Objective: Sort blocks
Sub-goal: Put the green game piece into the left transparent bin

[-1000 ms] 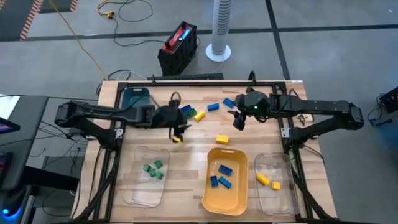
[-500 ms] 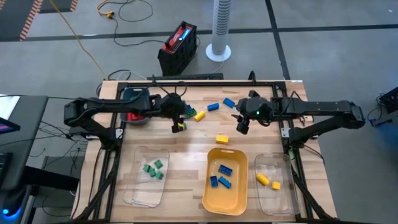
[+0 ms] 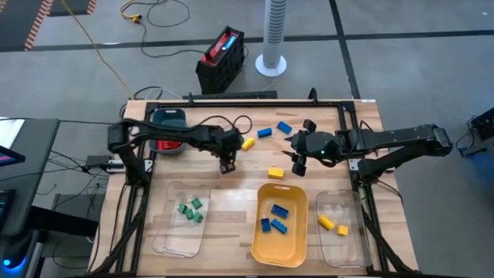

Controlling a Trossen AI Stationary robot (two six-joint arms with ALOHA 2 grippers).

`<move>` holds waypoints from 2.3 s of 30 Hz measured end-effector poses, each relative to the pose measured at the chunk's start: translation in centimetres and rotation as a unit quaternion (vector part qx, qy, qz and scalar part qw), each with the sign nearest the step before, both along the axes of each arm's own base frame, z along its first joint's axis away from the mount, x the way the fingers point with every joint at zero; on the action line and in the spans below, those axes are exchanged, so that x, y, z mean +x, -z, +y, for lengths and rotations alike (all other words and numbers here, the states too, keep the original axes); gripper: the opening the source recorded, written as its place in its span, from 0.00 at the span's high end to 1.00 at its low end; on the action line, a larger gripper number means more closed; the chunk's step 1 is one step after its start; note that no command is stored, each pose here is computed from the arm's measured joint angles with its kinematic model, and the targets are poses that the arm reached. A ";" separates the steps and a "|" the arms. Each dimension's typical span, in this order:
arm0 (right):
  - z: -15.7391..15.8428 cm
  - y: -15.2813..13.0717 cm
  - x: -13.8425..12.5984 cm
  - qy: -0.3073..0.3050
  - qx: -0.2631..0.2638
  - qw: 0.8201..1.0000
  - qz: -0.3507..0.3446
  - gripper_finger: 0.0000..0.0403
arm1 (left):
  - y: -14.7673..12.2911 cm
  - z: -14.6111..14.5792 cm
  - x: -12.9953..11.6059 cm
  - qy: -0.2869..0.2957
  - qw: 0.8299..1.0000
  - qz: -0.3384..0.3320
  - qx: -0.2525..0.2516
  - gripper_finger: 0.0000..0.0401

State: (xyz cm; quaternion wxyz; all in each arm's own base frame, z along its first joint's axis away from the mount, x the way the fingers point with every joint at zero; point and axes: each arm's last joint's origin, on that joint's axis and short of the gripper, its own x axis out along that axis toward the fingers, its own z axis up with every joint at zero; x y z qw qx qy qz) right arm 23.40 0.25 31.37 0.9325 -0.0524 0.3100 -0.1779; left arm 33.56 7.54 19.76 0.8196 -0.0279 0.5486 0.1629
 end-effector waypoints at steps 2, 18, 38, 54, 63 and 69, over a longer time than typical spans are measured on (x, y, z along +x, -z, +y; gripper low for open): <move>0.6 0.0 0.0 -0.012 0.000 1.000 0.000 0.46 | 0.4 0.1 0.8 -0.003 1.000 0.009 -0.001 0.52; 2.2 -0.1 -0.1 -0.035 -0.005 0.999 -0.004 0.46 | 3.3 1.1 0.7 -0.032 0.997 0.055 -0.040 0.37; 2.2 -0.1 0.0 -0.034 -0.003 0.999 -0.011 0.46 | 3.6 1.0 1.1 -0.011 0.999 0.033 -0.030 0.67; 1.4 0.1 -0.1 0.004 0.022 1.000 -0.011 0.46 | -10.0 -7.6 -4.5 0.112 0.975 -0.192 -0.005 0.67; 1.5 0.1 -0.1 0.010 0.033 0.999 -0.016 0.46 | -8.8 -13.2 -10.8 0.225 0.941 -0.246 -0.058 0.67; 1.5 0.1 -0.1 0.011 0.034 0.999 -0.016 0.46 | -8.0 -14.4 -14.4 0.235 0.928 -0.271 -0.101 0.66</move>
